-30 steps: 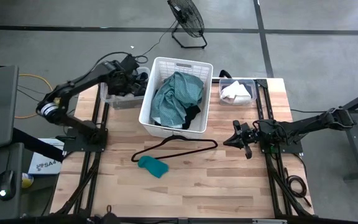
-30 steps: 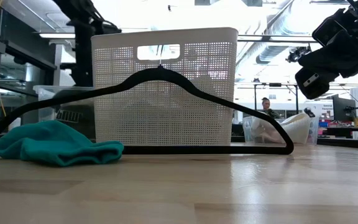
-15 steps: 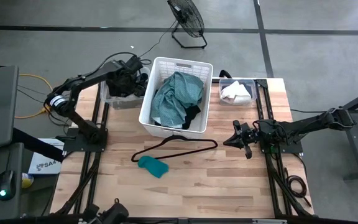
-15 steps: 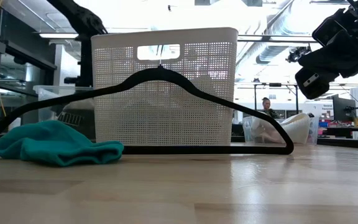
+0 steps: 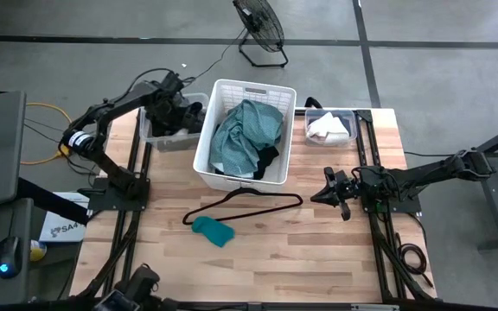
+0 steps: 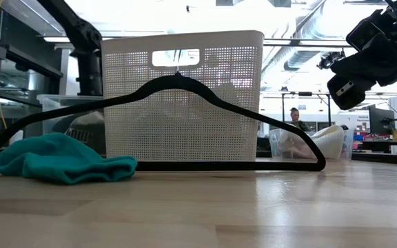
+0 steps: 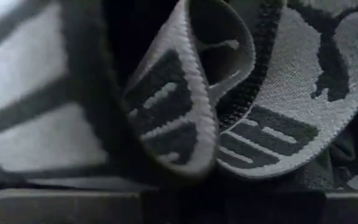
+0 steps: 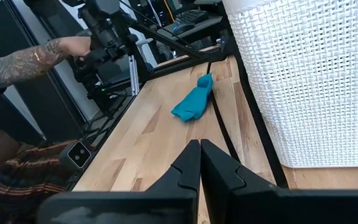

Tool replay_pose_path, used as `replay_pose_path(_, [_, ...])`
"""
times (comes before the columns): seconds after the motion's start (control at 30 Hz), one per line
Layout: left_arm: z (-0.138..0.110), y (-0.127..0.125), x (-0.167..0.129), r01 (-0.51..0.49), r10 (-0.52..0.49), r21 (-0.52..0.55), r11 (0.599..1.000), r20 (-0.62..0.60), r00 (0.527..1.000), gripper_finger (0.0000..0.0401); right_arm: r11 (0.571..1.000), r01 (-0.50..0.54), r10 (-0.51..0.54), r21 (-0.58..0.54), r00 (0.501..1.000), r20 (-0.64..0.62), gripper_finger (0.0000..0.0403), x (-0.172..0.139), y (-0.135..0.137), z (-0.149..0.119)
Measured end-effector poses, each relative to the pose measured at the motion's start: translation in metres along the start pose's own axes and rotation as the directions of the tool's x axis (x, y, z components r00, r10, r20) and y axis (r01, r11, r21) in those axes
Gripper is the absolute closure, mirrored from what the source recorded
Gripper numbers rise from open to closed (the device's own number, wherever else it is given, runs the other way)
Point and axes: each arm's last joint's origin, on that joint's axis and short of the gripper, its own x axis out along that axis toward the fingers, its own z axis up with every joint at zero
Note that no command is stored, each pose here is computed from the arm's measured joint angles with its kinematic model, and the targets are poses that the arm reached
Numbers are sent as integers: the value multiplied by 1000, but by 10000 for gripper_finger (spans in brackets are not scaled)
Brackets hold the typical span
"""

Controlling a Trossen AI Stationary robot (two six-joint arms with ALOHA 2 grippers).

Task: Pick & Place Cloths
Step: Put the black boxer shorts into the left transparent bin

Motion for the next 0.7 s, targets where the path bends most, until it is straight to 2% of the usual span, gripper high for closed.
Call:
replay_pose_path(0.37, [9,6,2,111,-109,-45,993,45,993,311,1000,0,0,0,1000,0,400,0,0,0])
replay_pose_path(0.57, [13,5,20,118,-119,-50,992,-10,993,311,1000,0,0,0,1000,0,400,0,0,0])
replay_pose_path(0.7, [13,5,21,126,-127,-41,991,-22,992,311,1000,1,-1,0,1000,-1,400,0,0,0])
